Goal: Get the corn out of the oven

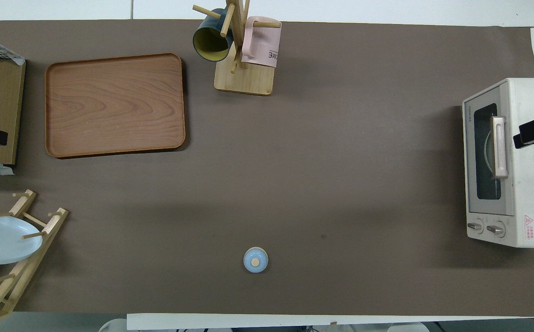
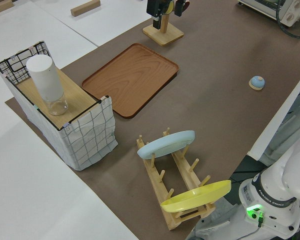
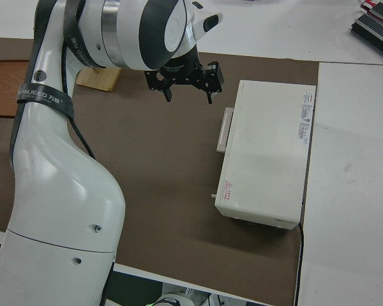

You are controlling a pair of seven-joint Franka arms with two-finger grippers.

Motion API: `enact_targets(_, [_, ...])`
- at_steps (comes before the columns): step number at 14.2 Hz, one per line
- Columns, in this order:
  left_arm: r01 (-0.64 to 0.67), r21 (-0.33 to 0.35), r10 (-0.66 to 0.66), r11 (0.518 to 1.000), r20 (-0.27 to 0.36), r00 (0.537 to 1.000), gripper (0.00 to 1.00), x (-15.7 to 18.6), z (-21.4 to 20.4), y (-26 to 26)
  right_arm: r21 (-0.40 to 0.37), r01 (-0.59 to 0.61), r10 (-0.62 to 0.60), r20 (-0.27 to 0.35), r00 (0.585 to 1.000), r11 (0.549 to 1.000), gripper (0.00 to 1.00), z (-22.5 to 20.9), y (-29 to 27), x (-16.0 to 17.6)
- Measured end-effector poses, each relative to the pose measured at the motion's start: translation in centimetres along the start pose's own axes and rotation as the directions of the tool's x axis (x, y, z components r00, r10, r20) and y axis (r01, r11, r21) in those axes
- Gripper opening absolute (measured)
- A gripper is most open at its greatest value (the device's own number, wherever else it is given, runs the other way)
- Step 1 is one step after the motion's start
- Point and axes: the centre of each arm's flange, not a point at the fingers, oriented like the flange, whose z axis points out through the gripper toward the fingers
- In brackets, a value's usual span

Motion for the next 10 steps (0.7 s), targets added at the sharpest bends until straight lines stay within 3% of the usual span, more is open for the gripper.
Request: enact_targets(10, [0.015,-0.001,-0.015,1.000,0.000,1.000,1.00,-0.06,0.00,-0.82,0.001,0.000,0.000,0.014,1.000,1.000,1.00,0.61,0.03,0.04])
